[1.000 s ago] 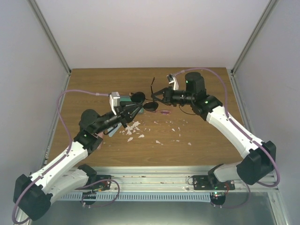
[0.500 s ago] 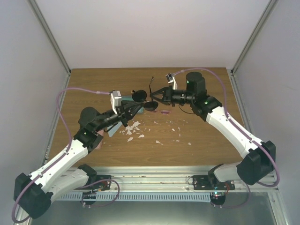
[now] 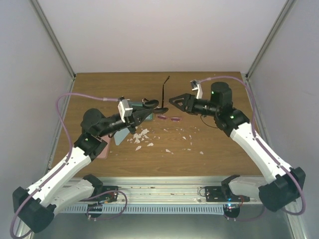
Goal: Organize the sunglasses
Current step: Pick up the sunglasses from the center of the board, then fold the sunglasses.
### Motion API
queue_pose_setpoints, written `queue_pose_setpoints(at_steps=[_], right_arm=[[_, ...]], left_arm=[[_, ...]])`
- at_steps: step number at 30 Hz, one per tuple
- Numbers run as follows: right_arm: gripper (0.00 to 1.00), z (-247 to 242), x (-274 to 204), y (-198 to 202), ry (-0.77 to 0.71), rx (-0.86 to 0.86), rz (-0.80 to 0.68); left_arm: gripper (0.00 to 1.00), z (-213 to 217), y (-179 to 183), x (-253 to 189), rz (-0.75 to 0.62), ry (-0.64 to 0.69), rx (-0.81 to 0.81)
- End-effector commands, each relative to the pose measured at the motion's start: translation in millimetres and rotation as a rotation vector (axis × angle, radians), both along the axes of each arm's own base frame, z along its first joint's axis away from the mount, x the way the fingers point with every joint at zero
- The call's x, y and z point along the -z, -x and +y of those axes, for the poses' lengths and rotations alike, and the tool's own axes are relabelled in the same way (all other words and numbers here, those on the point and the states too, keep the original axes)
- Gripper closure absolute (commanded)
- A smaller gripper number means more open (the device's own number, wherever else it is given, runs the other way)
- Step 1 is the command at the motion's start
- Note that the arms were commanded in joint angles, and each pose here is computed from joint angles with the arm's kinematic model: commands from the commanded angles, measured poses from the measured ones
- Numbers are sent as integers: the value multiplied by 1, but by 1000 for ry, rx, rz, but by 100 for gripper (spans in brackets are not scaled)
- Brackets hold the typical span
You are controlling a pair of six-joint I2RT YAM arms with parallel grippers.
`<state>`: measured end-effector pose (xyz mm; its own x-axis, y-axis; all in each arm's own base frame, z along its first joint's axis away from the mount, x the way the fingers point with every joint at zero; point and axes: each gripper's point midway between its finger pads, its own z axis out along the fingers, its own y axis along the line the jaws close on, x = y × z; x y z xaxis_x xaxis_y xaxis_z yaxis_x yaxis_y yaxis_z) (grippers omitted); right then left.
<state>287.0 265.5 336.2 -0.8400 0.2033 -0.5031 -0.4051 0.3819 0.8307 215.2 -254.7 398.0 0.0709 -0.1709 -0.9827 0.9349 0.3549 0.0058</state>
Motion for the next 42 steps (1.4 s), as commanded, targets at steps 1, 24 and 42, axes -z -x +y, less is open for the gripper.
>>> queue_pose_setpoints(at_steps=[1,24,42], right_arm=[[40,-20,-3,-1,85,61,-151],[48,36,-57,41,-158,-468,-416],[42,-65,51,-63,320,265,-171]], left_arm=[[100,1,15,-16,-232,-95,-3],[100,-16,-4,25,-370,-385,28],[100,30,-101,113,-342,-942,-396]])
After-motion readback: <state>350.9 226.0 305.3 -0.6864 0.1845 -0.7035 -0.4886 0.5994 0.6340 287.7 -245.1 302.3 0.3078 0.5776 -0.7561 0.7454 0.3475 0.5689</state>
